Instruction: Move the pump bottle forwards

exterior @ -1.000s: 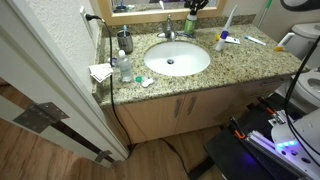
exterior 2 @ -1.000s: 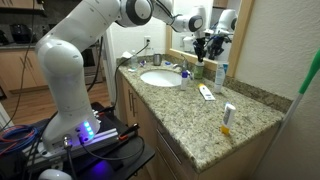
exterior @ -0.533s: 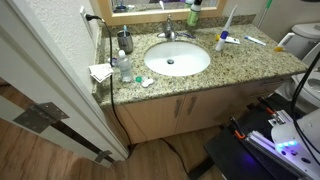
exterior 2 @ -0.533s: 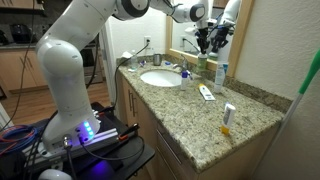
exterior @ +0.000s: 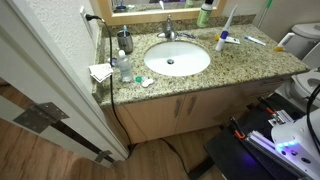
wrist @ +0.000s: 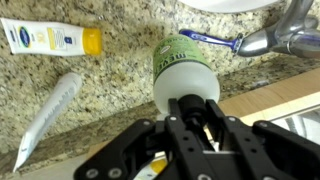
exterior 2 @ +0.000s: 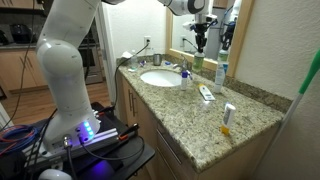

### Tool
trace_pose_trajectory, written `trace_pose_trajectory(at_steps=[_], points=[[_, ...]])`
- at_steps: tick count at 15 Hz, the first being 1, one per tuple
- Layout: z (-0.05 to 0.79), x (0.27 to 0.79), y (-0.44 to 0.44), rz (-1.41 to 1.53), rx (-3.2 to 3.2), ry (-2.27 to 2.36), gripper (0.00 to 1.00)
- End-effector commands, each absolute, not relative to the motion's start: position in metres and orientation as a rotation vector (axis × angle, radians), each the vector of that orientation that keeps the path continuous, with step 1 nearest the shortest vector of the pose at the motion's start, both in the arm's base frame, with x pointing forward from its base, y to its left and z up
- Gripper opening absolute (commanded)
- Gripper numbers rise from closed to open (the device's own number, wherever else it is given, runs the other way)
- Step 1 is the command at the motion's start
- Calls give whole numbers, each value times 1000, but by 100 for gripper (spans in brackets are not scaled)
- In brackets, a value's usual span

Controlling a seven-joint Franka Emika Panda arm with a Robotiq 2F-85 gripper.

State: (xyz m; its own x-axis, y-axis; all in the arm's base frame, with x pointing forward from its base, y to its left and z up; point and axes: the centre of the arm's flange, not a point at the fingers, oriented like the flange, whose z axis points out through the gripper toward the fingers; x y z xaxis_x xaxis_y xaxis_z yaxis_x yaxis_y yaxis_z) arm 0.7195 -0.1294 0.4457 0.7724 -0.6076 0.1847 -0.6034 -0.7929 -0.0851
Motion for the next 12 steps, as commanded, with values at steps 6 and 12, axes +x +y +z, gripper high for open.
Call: trace_pose_trajectory(at_steps=[6, 12], points=[[401, 699, -122, -169, -2780, 1306, 30], [379, 705, -116, -186, -2798, 1380, 8]])
